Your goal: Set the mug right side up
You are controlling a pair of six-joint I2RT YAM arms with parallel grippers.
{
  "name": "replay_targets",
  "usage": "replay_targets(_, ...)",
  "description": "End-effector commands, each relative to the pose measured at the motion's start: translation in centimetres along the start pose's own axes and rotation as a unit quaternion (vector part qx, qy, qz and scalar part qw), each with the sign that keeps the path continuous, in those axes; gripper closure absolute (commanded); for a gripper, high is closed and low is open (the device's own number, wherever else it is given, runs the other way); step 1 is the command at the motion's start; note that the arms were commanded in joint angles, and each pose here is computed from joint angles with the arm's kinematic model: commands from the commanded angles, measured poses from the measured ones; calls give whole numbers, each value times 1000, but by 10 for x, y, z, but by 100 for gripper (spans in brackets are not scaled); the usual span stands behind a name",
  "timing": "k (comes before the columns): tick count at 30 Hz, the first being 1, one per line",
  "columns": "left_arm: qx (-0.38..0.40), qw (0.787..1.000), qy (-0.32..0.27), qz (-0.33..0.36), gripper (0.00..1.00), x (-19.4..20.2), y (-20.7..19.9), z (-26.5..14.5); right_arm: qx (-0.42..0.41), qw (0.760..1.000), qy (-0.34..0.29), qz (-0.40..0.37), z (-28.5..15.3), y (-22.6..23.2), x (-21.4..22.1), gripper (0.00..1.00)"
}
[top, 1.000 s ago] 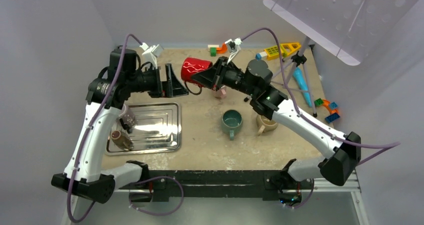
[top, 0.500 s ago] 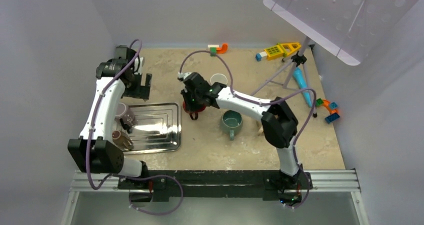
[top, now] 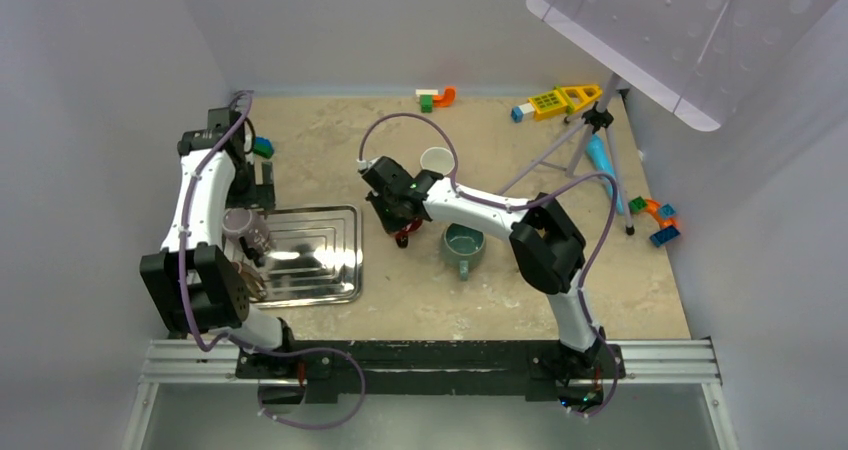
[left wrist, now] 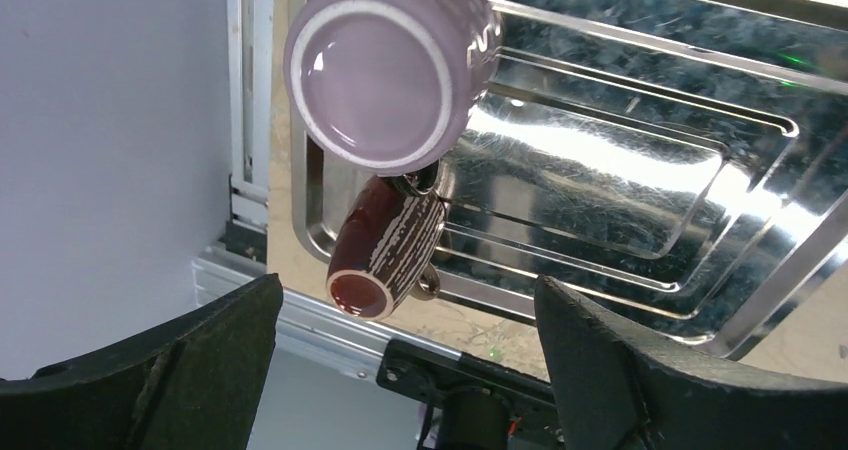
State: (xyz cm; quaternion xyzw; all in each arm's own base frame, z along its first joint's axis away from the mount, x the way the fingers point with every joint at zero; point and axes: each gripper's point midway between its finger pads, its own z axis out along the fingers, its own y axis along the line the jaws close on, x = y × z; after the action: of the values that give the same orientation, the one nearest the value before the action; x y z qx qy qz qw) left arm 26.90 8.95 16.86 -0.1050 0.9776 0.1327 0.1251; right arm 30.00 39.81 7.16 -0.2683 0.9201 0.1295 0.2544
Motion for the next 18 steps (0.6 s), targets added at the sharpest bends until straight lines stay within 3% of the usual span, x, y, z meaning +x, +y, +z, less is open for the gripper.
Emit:
replay_targets(1, -34, 997, 21, -66, 0, 12, 14, 18, 45, 999, -7, -14, -11, -14, -9, 87)
replay_targets(5, -45, 992, 32, -117, 0, 24, 36, 28, 41, 999, -22, -22, -22, -10, -20, 69)
replay_targets(13, -21, 992, 53, -112, 1, 30, 27, 39, 31, 998, -30, -37, -31, 1, -32, 57)
replay_targets(18, -12, 990, 66, -124, 16, 35, 27, 44, 19, 997, -61, -31, -58, 5, -47, 53)
